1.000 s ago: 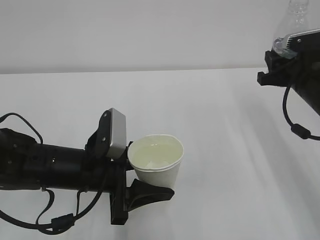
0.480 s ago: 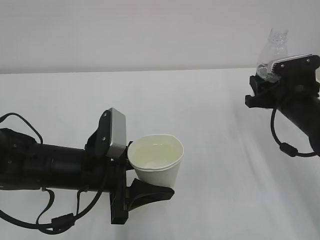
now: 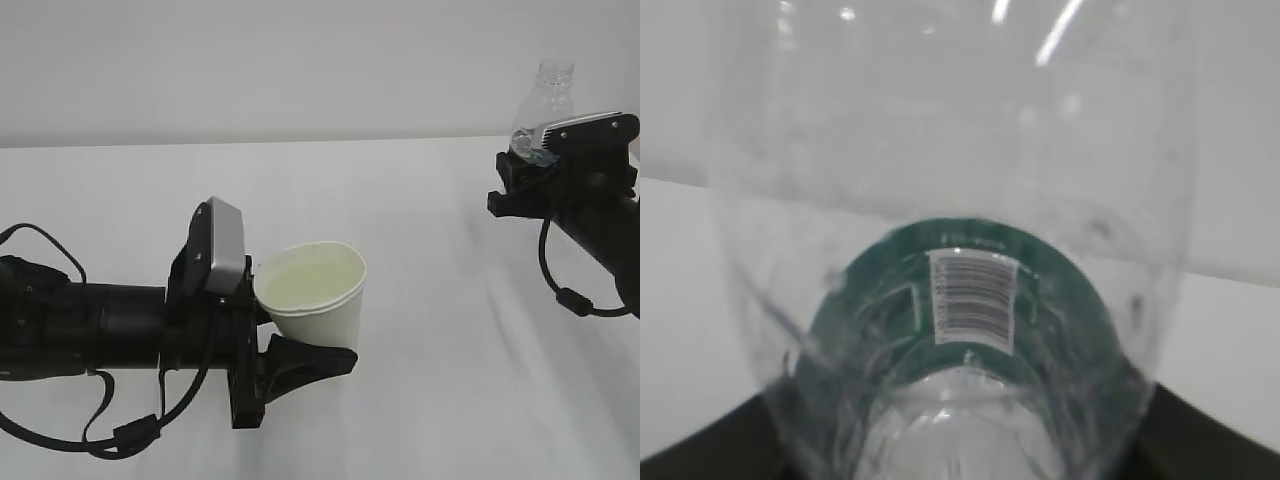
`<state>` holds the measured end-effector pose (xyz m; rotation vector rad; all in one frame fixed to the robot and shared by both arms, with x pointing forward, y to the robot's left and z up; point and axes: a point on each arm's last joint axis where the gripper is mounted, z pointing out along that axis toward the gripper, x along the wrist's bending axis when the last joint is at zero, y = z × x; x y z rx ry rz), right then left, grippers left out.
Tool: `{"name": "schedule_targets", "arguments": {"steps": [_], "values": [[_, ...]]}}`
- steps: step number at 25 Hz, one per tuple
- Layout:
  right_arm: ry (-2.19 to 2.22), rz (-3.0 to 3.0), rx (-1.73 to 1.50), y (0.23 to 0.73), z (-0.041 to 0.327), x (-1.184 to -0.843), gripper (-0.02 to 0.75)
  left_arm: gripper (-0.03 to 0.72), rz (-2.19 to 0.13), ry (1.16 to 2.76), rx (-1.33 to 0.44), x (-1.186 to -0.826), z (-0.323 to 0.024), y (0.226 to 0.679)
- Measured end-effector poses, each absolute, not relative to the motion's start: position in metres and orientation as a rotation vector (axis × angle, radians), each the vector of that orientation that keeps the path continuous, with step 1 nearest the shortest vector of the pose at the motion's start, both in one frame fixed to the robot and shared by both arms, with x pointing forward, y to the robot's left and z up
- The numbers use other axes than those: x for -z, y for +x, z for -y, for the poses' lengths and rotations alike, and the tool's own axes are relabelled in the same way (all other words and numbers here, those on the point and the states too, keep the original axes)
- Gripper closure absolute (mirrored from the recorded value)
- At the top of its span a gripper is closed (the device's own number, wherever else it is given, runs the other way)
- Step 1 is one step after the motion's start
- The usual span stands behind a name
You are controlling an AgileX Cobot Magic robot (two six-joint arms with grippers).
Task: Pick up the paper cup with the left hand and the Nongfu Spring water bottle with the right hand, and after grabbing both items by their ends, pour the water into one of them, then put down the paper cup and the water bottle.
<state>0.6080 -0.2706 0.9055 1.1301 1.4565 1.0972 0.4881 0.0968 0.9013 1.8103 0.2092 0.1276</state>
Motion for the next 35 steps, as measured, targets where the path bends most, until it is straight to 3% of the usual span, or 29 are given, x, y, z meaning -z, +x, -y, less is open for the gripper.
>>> {"name": "schedule_targets", "arguments": {"steps": [35], "values": [[1.108, -1.475, -1.124, 0.608, 0.268, -0.906, 0.33, 0.253, -0.363, 1.711, -0.206, -0.908, -0.099, 0.501]]}}
